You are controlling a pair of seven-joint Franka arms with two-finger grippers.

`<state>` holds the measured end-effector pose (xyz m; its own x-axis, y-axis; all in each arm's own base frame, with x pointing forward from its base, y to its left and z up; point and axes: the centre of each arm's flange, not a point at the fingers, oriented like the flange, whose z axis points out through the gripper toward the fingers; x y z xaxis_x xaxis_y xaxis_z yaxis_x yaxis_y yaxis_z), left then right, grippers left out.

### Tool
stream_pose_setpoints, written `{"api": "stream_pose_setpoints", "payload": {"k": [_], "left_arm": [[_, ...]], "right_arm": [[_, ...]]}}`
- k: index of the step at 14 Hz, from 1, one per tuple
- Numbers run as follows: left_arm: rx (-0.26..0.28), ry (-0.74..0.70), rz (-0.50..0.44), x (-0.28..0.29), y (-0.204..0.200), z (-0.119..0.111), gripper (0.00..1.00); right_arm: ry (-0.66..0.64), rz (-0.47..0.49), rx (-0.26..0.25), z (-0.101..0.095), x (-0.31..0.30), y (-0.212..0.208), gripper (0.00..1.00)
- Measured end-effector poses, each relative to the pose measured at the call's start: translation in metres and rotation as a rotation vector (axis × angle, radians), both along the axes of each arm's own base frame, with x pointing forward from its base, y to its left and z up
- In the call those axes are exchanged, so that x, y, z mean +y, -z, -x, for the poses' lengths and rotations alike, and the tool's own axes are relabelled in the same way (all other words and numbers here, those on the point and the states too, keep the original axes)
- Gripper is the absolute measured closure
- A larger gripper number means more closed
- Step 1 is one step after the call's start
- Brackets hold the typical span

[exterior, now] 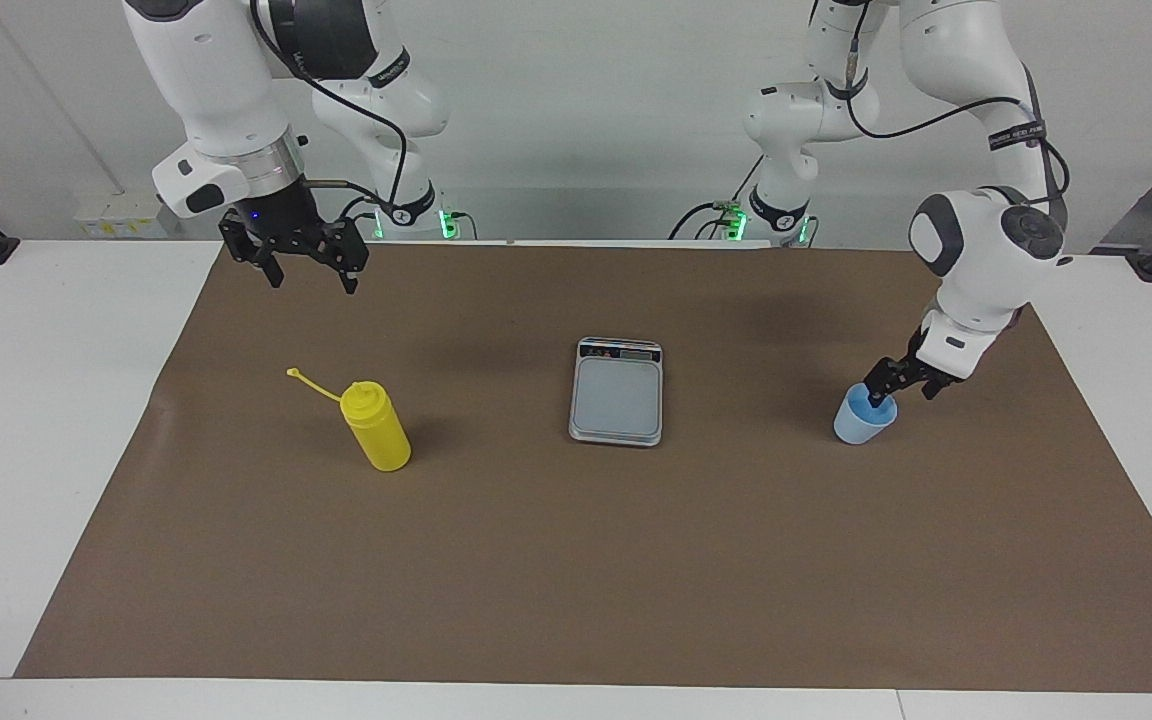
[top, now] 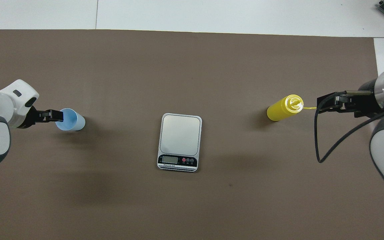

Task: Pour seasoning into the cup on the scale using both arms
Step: 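Reach the left gripper to the blue cup and grasp it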

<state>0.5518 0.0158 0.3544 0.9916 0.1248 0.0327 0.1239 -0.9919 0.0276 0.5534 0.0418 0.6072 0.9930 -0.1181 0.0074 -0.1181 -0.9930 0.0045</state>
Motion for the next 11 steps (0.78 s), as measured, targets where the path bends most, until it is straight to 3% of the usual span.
{"api": "stream_pose_setpoints", "payload": {"k": [2, 9, 10, 11], "left_arm": [[0.011, -0.008, 0.001, 0.000, 0.013, 0.001, 0.00], [0.006, -0.018, 0.042, -0.007, 0.022, -0.001, 0.88], [-0.003, -0.011, 0.043, -0.007, 0.017, -0.004, 0.96], [-0.009, -0.007, 0.044, -0.007, 0.010, -0.008, 0.96]], "right_arm": [[0.000, 0.000, 0.000, 0.000, 0.000, 0.000, 0.00], [0.000, 0.000, 0.000, 0.000, 0.000, 0.000, 0.00], [0.000, 0.000, 0.000, 0.000, 0.000, 0.000, 0.00], [0.000, 0.000, 0.001, 0.000, 0.000, 0.000, 0.00]]}}
